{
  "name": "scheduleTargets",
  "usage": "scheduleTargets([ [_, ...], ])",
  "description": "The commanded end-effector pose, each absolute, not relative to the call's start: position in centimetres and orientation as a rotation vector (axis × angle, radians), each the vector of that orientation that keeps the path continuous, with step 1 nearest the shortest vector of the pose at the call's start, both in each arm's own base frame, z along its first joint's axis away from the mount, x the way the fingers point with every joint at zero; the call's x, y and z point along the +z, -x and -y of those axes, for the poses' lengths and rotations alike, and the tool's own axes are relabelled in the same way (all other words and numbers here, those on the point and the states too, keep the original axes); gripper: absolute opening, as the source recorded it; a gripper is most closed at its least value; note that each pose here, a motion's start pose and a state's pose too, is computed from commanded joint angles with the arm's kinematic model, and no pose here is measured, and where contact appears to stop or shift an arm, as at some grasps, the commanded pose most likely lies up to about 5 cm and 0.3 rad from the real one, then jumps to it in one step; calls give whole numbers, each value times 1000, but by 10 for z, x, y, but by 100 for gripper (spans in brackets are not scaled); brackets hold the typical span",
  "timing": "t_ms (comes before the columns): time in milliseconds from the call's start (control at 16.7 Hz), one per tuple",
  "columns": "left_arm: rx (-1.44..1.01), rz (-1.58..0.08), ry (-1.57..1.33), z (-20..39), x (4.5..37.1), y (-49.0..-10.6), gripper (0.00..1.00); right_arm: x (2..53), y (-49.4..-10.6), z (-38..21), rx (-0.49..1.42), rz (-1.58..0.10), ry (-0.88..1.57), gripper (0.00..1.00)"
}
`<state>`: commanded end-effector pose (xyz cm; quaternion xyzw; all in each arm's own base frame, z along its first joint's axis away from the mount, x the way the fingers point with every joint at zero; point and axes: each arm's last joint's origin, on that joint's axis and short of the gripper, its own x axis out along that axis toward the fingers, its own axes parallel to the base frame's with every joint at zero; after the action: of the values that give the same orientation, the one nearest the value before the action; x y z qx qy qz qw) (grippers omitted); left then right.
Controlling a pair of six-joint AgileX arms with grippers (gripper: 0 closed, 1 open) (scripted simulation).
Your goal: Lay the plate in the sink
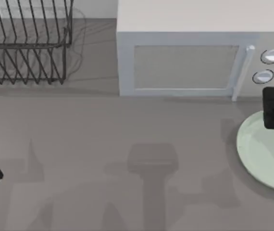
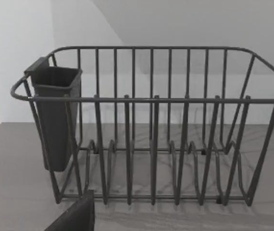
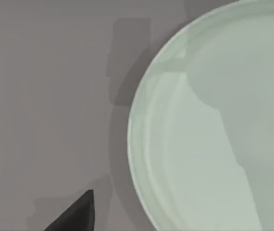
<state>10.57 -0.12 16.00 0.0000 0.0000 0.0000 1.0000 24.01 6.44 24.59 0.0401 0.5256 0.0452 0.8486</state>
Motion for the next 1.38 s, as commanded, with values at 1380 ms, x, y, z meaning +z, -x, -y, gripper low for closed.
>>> scheduleTargets([
  [1380, 0, 0, 0, 1, 160, -106, 100, 149, -305, -144, 72, -1671, 18, 100],
])
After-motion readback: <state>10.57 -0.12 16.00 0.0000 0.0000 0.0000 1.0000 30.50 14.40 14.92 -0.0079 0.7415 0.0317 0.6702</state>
